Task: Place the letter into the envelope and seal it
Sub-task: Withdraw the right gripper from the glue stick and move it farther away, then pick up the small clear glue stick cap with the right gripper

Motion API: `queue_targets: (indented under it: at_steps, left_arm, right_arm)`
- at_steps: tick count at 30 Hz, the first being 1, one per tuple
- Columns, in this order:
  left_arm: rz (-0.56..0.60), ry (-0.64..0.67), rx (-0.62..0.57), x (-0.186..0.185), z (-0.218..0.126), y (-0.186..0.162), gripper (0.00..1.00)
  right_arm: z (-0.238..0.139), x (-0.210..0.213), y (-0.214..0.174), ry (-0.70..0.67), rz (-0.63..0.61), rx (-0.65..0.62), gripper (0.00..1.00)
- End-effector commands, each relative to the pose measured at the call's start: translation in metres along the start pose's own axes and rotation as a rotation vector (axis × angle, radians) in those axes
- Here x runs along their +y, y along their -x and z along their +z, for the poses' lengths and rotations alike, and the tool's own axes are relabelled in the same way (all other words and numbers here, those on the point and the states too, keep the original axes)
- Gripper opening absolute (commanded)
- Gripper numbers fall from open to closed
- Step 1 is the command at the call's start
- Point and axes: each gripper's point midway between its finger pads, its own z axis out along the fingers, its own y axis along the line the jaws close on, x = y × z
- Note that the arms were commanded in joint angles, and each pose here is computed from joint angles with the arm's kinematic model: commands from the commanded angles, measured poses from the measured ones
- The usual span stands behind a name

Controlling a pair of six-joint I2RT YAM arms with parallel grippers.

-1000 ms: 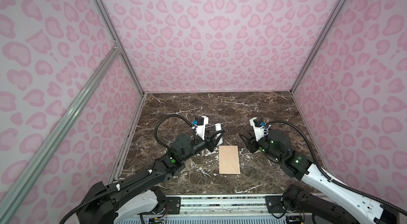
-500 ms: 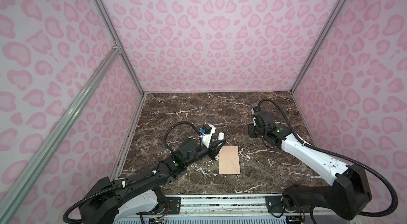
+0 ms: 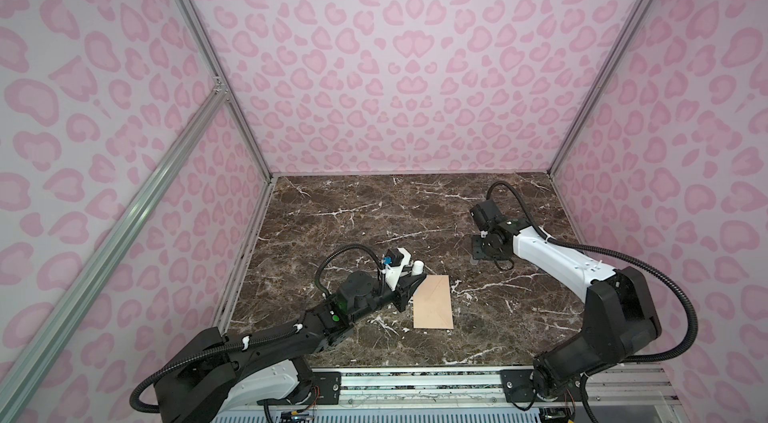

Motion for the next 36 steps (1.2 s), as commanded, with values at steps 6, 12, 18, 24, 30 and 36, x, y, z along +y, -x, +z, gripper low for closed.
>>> queue_targets:
  at_steps: [6,12,18,24,30,36]
  left_arm:
    - [0.010,-0.011,-0.045,-0.003,0.005,0.010,0.03]
    - [0.012,-0.022,-0.044,-0.005,0.007,0.010,0.03]
    - [0.011,-0.025,-0.036,-0.005,0.007,0.007,0.03]
    - [0.013,-0.028,-0.039,-0.006,0.007,0.008,0.03]
    - [0.020,-0.033,-0.043,-0.007,0.008,0.010,0.03]
    - [0.022,-0.041,-0.045,-0.008,0.007,0.011,0.03]
  right_arm:
    - [0.014,0.011,-0.008,0.037,0.015,0.101,0.53]
    - [0.027,0.015,-0.007,0.029,0.011,0.142,0.53]
    - [0.040,0.018,-0.007,0.028,0.011,0.177,0.50]
    - [0.048,0.020,-0.007,0.029,0.012,0.202,0.46]
    - [0.055,0.019,-0.008,0.024,0.018,0.213,0.43]
    - [0.056,0.019,-0.008,0.033,0.024,0.215,0.39]
